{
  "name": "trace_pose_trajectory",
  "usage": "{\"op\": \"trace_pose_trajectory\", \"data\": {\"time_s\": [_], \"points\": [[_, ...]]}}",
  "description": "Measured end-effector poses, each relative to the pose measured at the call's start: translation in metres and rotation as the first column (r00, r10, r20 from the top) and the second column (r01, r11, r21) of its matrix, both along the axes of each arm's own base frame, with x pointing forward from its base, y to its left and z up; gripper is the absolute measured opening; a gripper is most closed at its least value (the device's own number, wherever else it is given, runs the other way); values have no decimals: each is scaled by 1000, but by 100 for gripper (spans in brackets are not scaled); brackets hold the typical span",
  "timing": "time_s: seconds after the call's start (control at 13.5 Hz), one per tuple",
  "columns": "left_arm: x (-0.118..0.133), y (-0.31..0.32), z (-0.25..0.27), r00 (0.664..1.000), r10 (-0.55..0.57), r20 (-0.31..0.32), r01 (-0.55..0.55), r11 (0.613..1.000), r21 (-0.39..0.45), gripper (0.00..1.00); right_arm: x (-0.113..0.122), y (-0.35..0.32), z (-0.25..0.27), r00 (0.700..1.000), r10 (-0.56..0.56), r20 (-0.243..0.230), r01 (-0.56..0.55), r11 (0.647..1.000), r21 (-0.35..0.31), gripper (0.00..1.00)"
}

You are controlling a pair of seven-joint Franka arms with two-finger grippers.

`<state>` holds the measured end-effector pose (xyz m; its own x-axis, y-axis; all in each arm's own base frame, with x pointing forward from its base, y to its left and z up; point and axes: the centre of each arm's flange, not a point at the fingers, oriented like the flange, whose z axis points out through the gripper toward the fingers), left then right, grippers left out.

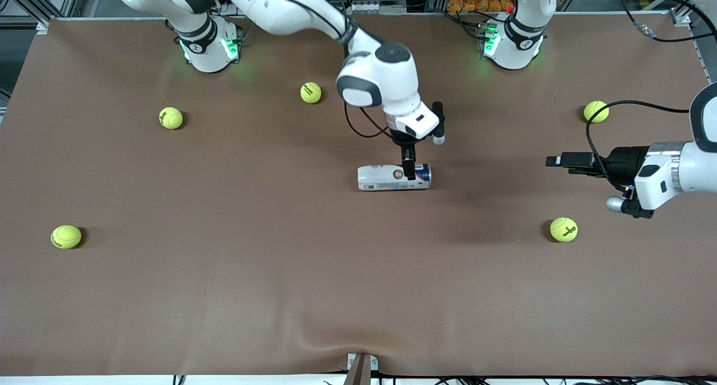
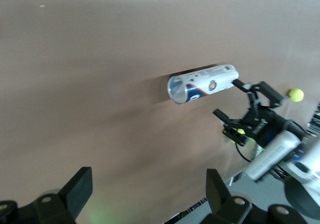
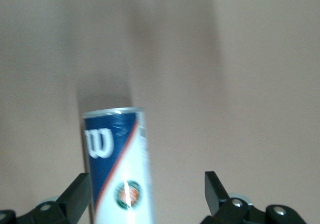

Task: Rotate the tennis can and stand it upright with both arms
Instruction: 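Set the can down with the right gripper while the left gripper approaches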

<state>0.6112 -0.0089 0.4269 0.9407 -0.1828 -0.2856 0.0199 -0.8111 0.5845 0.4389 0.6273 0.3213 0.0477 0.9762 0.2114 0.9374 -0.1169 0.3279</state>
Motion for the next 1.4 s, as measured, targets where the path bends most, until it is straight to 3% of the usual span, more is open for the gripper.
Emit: {"op": "trace_pose_trajectory", "data": {"time_s": [0.15, 0.37, 0.66, 0.81, 1.11, 1.4], "points": [[1, -3, -9, 1000, 0, -12, 0, 999, -40, 100, 17, -24, 47, 996, -86, -21, 85, 996, -31, 100], [-6, -2, -32, 999, 14, -47, -19, 993, -115, 100, 73, -103, 110, 960, -273, -60, 266, 958, -111, 100], [-21, 0, -84, 998, 30, -61, -43, 973, -228, 100, 158, -256, 184, 872, -488, -41, 477, 866, -151, 100], [-30, -3, -106, 996, 47, -78, -66, 961, -267, 100, 185, -346, 213, 816, -577, -47, 558, 805, -200, 100], [-43, -8, -134, 992, 99, -82, -121, 936, -330, 100, 210, -508, 256, 634, -766, -108, 748, 642, -166, 100], [-59, -35, -169, 979, 180, -93, -202, 905, -374, 100, 191, -601, 287, 344, -917, -201, 916, 375, -143, 100]]}}
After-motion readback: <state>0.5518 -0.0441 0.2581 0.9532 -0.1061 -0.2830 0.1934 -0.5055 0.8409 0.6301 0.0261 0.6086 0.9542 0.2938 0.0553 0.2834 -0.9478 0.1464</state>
